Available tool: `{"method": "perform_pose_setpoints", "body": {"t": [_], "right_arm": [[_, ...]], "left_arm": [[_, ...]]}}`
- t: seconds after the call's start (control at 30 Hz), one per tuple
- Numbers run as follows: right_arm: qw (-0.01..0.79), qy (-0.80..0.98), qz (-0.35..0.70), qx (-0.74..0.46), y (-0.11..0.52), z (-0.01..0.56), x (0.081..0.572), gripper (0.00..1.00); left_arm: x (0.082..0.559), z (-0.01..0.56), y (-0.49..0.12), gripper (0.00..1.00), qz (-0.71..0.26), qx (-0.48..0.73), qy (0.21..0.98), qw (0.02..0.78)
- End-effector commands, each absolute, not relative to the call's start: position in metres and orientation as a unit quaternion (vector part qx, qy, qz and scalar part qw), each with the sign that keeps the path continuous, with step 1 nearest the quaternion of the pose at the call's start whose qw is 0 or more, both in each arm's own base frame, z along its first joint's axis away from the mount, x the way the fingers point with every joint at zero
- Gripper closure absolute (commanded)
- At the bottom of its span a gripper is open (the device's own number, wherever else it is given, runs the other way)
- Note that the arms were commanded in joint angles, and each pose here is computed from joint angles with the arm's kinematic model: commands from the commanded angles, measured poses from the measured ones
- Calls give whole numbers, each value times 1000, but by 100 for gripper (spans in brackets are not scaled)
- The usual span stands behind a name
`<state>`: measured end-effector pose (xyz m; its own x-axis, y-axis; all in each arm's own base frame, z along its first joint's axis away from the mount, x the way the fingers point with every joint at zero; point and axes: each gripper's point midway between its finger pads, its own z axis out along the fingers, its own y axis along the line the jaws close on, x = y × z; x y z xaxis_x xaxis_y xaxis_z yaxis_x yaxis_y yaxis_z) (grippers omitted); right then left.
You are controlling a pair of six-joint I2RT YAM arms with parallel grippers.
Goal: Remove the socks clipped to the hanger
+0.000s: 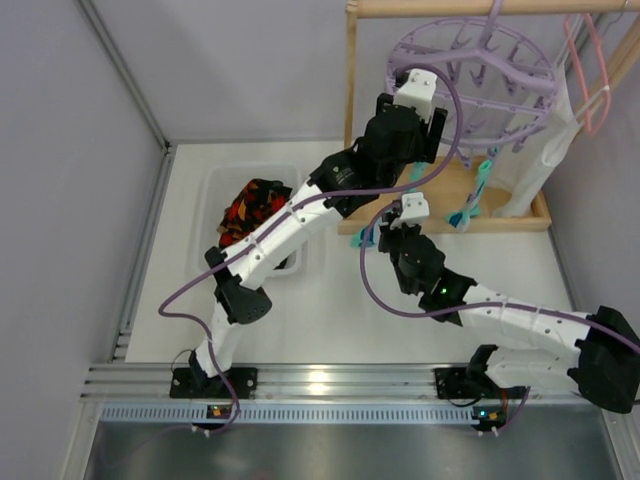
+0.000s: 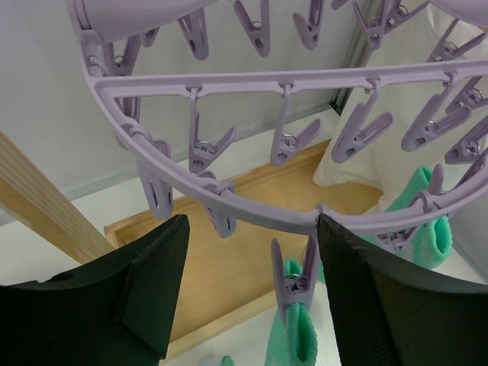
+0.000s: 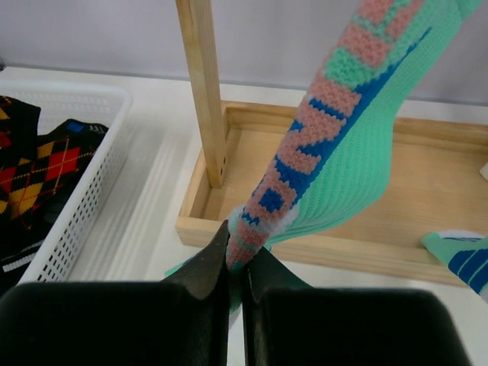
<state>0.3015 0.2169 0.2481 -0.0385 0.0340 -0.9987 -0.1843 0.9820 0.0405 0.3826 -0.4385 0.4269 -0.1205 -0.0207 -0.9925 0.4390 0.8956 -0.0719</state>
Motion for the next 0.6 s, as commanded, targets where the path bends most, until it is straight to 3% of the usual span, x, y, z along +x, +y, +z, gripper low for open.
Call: {"method": "perform_pose_setpoints", "body": {"t": [0.0,0.33,0.57], "right_arm": [[705,701,99,-46,229,260,300,100],[700,707,82,-49,231,254,305,100],[706,698,104,-51,231,264,299,100]], "left_arm": [[383,431,-455,29,-212,142,714,652],[368,431,-460,26,-244,161,716,635],[378,420,-453,31,-205,161,722,641]]}}
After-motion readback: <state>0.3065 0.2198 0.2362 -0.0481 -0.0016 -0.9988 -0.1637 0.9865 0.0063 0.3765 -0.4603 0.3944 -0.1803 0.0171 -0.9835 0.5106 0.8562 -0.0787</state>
